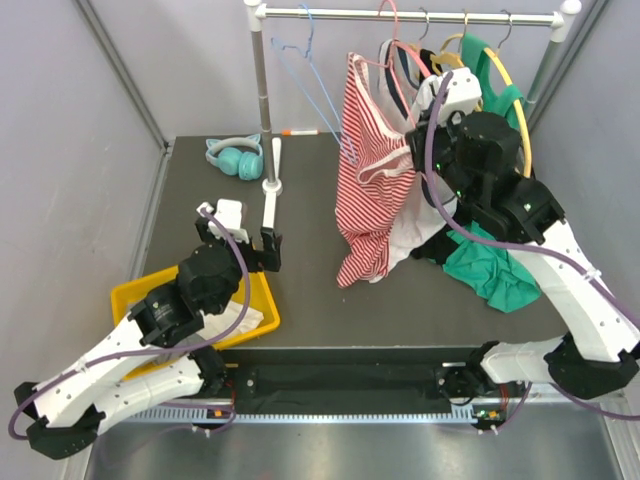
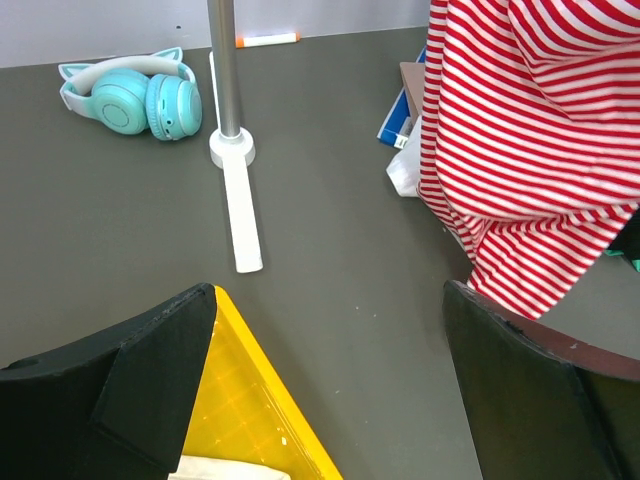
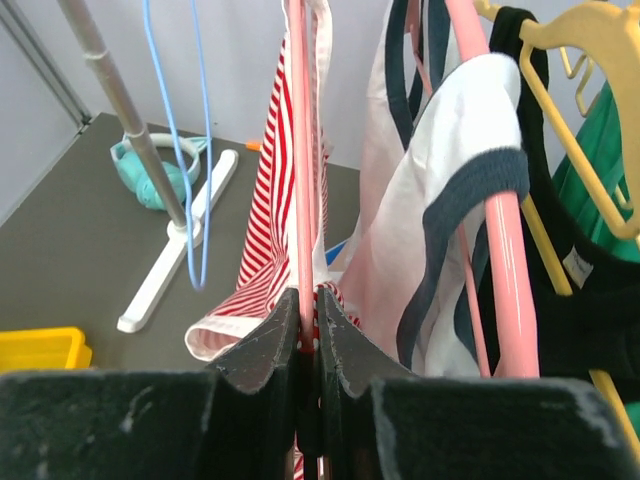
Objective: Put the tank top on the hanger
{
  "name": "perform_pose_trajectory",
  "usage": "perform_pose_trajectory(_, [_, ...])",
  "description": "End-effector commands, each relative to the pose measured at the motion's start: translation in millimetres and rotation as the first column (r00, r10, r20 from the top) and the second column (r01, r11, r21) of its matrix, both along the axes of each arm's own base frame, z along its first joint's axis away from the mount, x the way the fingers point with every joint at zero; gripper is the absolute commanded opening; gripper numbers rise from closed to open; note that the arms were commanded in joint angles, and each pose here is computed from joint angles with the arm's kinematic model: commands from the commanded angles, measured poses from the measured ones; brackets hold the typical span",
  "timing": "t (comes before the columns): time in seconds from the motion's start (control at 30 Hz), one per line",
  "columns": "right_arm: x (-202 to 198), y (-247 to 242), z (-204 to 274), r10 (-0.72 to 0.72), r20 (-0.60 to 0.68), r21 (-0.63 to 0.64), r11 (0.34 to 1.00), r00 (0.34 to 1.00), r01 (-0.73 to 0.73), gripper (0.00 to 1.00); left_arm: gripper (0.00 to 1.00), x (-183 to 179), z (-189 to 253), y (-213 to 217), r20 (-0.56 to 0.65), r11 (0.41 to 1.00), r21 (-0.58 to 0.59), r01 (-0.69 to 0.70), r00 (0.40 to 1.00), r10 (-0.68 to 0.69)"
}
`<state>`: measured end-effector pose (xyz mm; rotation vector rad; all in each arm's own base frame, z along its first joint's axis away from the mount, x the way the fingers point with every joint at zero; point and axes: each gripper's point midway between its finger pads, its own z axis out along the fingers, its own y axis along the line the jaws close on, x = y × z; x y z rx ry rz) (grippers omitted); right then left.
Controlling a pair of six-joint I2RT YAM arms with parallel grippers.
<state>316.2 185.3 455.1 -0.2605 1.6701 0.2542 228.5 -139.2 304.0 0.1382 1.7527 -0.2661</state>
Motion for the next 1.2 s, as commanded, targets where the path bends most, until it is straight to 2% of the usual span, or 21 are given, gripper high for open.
perform_pose_trajectory(0.0, [12,-3,55,0.004,0.128,0.094,0.995,0.992,-0.016,0.0,0.99,-1,5,7,0.015,1.0,-0.007,-0.017,1.0,0.018])
perform_pose_trajectory(0.4, [48,-10,56,0.02,0.099,0.128,0.991,0.995,-0.032,0.0,0.99,-2,3,12,0.013,0.999,0.008,-0.033,0.999,0.033])
perform_pose_trajectory(0.77, [46,-2,26,0.057,-0.003,0.149,0.987,0.998,-0.056,0.0,0.99,-1,-1,11,0.004,0.999,0.023,-0.034,0.999,0.034])
perform_pose_trajectory(1.17, [48,-8,7,0.034,-0.058,0.11,0.994,0.998,-0.027,0.0,0.99,-2,-3,8,-0.005,1.0,0.016,-0.019,1.0,0.02])
